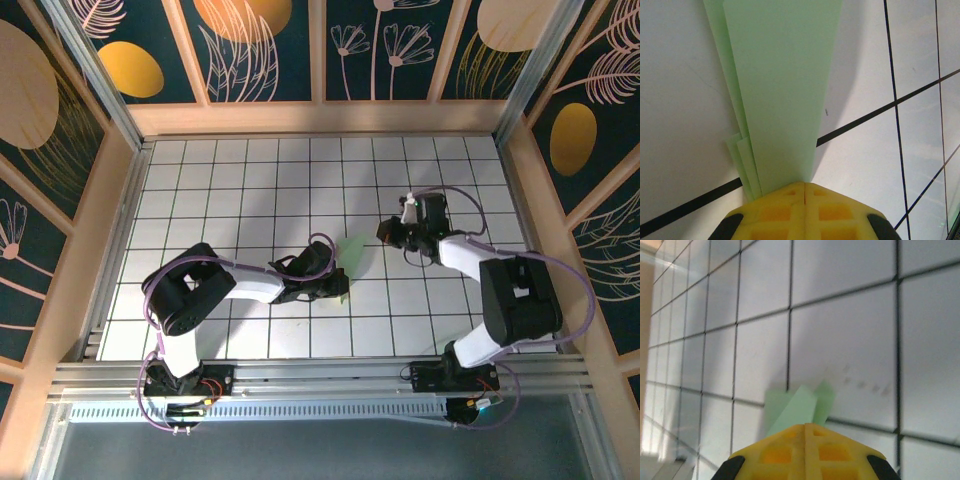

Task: Fold a paper plane with a square sheet of paper (fold left side to right side)
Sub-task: Fold the wing for the fifth time at the center of the table.

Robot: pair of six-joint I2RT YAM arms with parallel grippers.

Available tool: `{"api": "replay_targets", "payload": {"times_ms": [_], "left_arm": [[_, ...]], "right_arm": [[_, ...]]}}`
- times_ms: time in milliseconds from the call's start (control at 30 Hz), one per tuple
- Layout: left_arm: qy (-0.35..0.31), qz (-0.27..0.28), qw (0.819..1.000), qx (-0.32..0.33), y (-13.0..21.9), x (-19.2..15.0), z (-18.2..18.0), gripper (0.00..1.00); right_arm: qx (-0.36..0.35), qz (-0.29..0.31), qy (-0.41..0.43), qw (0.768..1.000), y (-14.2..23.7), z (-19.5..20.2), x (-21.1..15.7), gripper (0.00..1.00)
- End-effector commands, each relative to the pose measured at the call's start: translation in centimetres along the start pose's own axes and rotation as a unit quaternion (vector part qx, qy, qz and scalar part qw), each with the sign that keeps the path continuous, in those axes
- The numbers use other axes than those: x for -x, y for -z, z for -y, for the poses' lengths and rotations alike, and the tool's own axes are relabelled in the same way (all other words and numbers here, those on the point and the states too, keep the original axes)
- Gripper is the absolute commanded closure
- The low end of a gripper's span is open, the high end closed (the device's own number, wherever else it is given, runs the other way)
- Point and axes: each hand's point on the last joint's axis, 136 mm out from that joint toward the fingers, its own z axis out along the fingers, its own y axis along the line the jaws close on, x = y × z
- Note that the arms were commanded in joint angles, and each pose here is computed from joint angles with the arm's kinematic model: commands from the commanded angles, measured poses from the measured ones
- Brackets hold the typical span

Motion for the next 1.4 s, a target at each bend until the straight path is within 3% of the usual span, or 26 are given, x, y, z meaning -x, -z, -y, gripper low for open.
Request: {"api": "replay_targets", "payload": {"times_ms": [0, 600, 1033, 1367], "left_arm": [[0.023, -0.063, 0.992, 0.103, 0.1, -4.1, -6.0, 1.0], [0.019, -0.063, 0.993, 0.102, 0.0, -3.8, -5.7, 1.0], [0.019, -0.06, 0.993, 0.098, 0.0, -3.6, -5.5, 1.0], [0.003, -0.018, 0.999, 0.032, 2.0, -0.4, -0.5, 1.0]], "right_arm": [[0.016, -0.065, -0.046, 0.997, -0.5, -0.6, -4.9, 1.0], [0.037, -0.123, -0.051, 0.99, -4.2, -4.0, -8.8, 1.0], [-0.031, -0.158, -0.073, 0.984, -5.3, -0.2, -11.0, 1.0], [-0.079, -0.186, -0.088, 0.976, -4.8, 3.2, -13.2, 1.0]]}}
